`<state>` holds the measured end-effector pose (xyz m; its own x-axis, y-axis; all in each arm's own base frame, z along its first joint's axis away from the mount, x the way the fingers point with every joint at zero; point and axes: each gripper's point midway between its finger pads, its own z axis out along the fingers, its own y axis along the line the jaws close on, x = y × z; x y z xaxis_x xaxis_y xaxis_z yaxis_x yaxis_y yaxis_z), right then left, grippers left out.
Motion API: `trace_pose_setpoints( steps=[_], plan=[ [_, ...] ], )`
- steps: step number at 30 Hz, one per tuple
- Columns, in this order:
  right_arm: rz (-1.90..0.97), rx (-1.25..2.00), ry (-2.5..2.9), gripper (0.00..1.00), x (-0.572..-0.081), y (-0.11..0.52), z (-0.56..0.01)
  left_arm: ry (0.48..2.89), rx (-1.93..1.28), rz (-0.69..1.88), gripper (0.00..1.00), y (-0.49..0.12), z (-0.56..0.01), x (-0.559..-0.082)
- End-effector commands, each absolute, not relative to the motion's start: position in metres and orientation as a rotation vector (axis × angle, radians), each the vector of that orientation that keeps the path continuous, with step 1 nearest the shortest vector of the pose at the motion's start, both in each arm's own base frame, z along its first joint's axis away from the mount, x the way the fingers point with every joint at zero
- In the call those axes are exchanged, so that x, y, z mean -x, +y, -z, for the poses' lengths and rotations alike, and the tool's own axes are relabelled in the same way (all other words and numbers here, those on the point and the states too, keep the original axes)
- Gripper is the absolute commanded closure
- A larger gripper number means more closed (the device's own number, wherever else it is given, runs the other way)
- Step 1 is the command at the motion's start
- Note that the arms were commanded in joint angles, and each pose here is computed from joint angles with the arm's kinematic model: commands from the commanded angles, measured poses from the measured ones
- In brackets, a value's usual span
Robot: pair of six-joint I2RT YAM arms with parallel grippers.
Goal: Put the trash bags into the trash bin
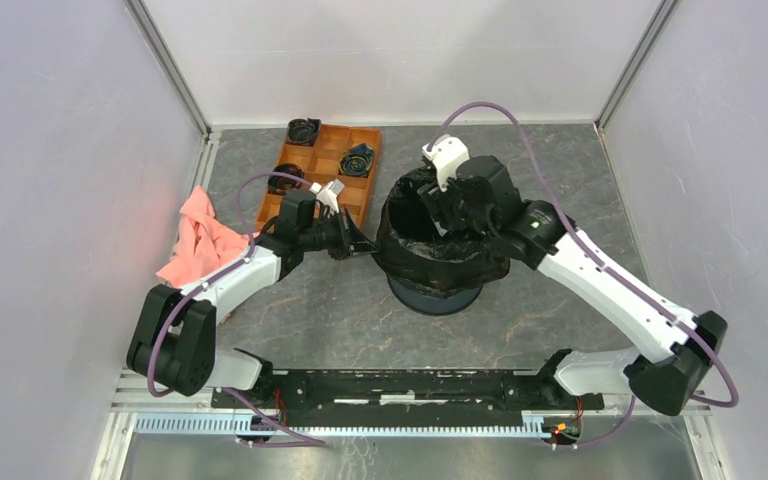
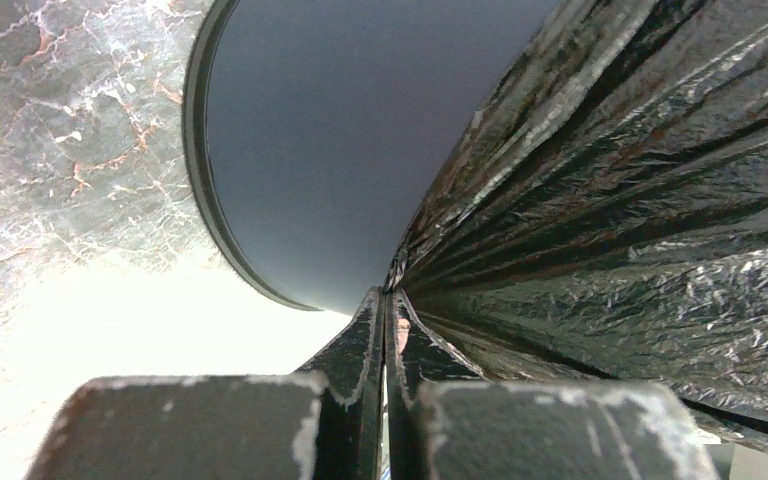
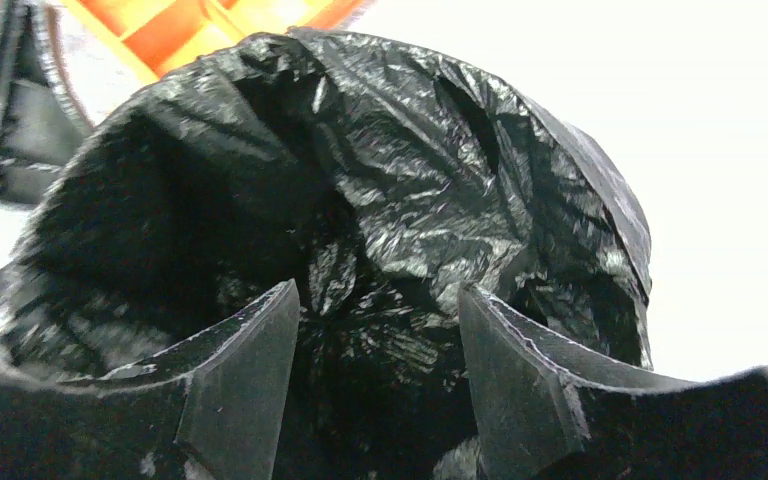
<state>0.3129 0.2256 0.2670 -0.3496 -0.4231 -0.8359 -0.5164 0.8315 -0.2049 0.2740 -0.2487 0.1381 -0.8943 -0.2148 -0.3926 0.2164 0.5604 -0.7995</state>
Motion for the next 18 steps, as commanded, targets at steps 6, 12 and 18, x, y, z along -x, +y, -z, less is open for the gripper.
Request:
trace_pose_setpoints(
  steps=[6, 12, 18],
  plan=[
    [-0.381, 0.861, 2.128, 0.45, -0.264, 0.245, -0.244, 2.241, -0.082, 1.327, 0.98, -0.257, -0.169, -0.285],
    [-0.421, 0.967, 2.234, 0.62, -0.246, 0.250, -0.203, 2.230, -0.093, 1.354, 0.97, -0.262, -0.175, -0.283],
    [-0.368, 0.875, 2.133, 0.66, -0.268, 0.251, -0.240, 2.241, -0.094, 1.355, 0.97, -0.263, -0.171, -0.278]
  ],
)
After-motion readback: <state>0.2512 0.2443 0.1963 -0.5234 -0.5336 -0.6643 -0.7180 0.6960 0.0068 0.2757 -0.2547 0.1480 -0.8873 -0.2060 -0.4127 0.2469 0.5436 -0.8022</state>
